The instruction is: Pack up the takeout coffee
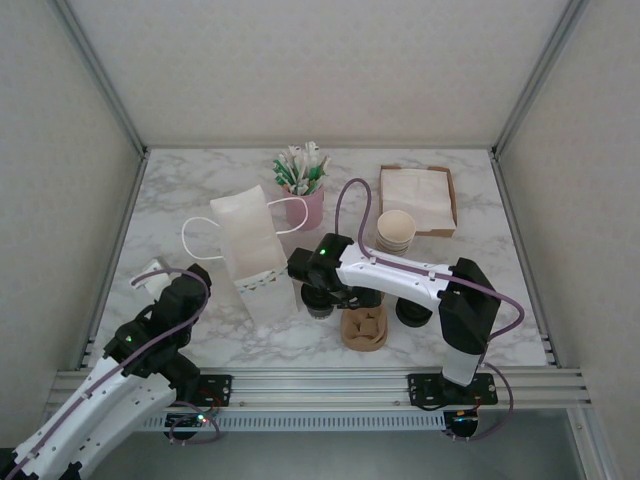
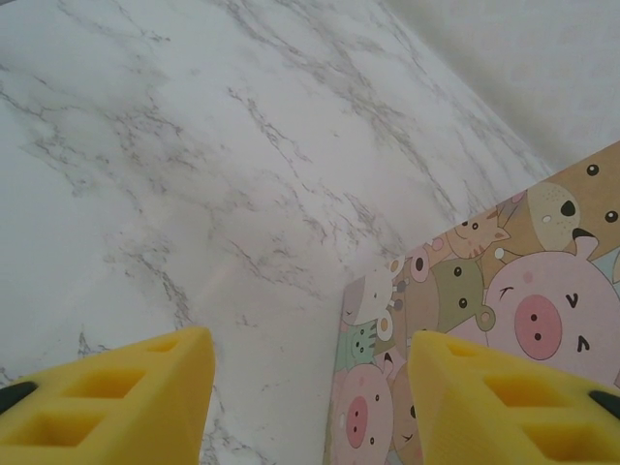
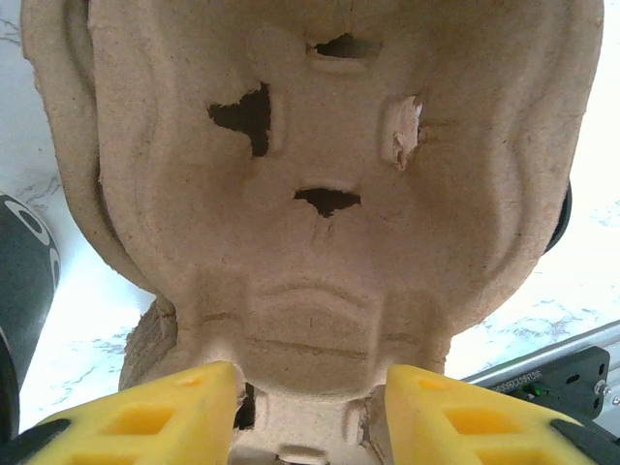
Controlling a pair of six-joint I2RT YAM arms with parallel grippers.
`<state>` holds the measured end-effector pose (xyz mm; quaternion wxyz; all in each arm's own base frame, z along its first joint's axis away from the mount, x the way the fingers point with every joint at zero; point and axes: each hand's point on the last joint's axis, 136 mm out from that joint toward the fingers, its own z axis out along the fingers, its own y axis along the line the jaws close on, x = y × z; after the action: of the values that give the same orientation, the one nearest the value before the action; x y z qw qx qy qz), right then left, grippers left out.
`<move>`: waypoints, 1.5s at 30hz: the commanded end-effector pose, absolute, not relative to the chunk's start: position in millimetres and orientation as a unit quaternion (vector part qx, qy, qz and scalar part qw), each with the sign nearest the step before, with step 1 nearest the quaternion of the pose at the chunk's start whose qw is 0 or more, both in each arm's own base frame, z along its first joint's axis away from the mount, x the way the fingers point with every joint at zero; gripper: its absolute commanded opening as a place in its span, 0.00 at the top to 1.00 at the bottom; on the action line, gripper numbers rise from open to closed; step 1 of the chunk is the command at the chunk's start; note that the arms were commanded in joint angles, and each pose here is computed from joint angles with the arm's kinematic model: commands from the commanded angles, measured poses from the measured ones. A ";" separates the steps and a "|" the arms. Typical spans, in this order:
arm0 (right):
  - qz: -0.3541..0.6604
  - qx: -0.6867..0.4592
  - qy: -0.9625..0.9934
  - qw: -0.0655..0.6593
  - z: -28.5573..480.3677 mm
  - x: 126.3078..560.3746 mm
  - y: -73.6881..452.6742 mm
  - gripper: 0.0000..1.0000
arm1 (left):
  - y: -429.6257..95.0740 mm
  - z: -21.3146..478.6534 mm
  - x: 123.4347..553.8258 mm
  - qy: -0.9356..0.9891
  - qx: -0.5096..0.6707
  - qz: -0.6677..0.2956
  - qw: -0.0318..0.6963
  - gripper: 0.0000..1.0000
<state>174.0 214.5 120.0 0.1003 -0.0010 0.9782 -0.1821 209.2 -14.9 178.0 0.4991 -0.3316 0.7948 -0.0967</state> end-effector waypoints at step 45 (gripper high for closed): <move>-0.219 0.028 0.967 0.129 107.3 179.5 197.6 0.52 | -24.8 175.3 210.5 0.799 -0.342 -0.121 0.480 0.47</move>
<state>179.2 204.5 105.8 0.1189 0.0130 0.9697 -0.2129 210.1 -23.7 171.8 0.4800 -0.3341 0.8031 -0.1141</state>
